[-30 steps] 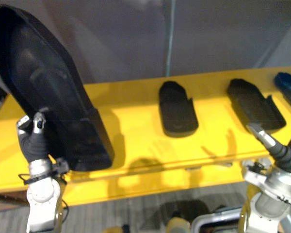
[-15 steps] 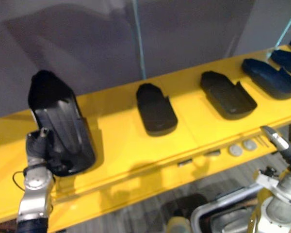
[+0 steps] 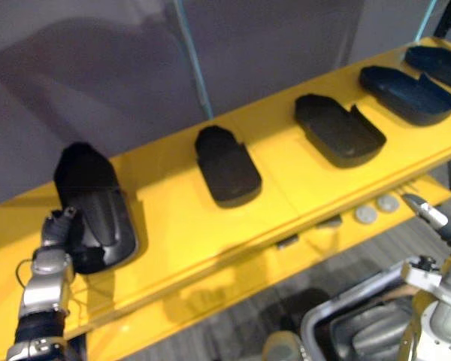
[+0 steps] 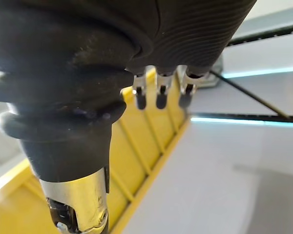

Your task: Walk over and take plastic housings, then place them on the shelf

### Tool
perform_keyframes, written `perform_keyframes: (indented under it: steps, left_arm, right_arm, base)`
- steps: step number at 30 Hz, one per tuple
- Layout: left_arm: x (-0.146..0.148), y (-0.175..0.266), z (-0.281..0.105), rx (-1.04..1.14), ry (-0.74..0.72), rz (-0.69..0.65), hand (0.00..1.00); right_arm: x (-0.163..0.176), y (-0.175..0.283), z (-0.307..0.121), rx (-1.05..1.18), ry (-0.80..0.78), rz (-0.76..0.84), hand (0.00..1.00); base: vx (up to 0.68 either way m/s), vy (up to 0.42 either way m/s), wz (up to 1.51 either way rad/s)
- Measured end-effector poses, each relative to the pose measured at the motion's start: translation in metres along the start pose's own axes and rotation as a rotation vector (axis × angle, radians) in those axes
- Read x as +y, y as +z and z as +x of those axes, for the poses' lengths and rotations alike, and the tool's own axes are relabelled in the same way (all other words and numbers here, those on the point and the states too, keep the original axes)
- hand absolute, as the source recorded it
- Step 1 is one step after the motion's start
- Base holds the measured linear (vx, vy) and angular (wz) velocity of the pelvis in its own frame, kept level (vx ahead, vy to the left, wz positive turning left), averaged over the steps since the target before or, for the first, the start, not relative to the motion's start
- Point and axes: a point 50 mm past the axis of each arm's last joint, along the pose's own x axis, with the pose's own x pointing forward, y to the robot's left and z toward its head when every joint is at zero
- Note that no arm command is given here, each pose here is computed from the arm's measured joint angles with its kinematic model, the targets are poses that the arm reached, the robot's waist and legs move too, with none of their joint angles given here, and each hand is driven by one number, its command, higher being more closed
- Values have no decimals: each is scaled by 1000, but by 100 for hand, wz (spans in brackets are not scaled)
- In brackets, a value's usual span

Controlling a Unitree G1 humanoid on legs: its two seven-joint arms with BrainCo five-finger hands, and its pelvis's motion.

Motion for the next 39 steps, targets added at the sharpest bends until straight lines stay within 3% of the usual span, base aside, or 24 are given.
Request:
perform_keyframes:
  steps: [6, 21, 39]
  left_arm:
    - [15, 0, 14, 62, -7, 80, 100]
    - [14, -17, 23, 230, -6, 77, 100]
    - [18, -18, 22, 198, 67, 76, 100]
  right_arm:
    - [1, -1, 4, 10, 39, -10, 0]
    - [1, -6, -1, 59, 63, 2, 0]
    - [2, -5, 0, 57, 125, 16, 0]
  base:
    - [-21, 2, -12]
    - [-15, -3, -4]
    - [0, 0, 0]
